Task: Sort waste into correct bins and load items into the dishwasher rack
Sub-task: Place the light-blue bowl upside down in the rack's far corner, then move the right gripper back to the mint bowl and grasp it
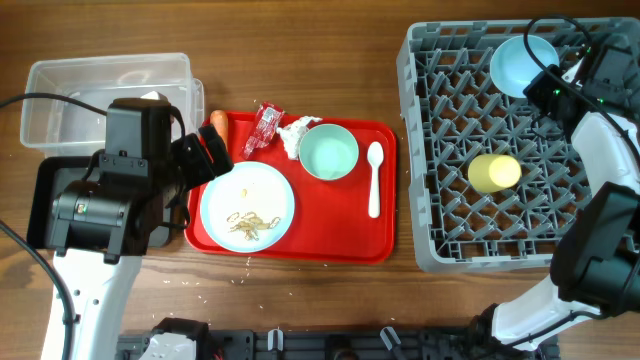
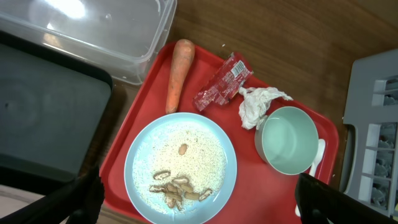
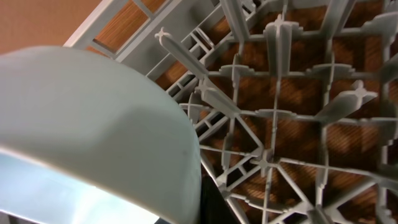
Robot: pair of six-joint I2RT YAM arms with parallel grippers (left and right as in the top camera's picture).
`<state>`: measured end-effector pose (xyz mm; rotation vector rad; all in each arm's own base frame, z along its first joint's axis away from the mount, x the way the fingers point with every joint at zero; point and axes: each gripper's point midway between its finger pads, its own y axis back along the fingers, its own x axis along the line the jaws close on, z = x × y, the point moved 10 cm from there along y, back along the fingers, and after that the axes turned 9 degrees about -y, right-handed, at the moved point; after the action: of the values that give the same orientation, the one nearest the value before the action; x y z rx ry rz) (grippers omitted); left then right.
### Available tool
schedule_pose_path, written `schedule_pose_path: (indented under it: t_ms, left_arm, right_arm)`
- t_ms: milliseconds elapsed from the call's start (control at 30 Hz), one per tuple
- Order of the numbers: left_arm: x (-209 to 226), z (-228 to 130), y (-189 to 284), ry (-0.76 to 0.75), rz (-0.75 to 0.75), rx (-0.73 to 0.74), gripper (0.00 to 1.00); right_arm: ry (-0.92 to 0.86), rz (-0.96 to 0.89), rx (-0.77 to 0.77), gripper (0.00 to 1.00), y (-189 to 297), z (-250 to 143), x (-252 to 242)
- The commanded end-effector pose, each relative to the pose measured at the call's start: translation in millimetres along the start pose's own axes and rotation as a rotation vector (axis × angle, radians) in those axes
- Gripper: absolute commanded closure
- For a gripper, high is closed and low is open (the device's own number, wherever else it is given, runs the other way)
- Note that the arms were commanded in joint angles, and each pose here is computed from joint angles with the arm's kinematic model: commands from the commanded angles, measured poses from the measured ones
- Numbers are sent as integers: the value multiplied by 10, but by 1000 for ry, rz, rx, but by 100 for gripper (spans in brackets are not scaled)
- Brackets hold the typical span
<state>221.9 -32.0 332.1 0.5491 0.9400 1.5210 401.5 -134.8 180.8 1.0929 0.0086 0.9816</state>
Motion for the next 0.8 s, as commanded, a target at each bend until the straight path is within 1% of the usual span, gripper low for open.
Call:
schedule_pose_path:
  t_ms: [0,133,200,267,333,433,533,667,767]
  left_arm:
    - [14,36,30,10,16,-22,0]
    - [14,36,30,11,16,-22,0]
    - [14,36,30,10,16,-22,0]
    - [14,36,30,10,16,-22,0]
    - [14,36,30,11,16,-22,0]
    - [14,36,30,10,16,-22,0]
    - [14,36,30,11,16,-22,0]
    - [14,36,30,11,16,-22,0]
    - [14,37,30,11,16,-22,0]
  right_arm:
    - [66,-24,-82,96,285,126,90]
    - [86,-72,-134,96,665,170,123]
    - [86,-144,-159,95,913,154,96]
    - [86,-222,-169,96,1083,116,50]
    - [124,-306,-181,96,1194,65,31]
    - [176,-447,-192,96,1264,-60,47]
    - [267,-549,-229,96,1295,-219,201]
    - [436,-736,-434,96,1348,-328,505]
    - [555,-825,-480,96,1236,-290,593]
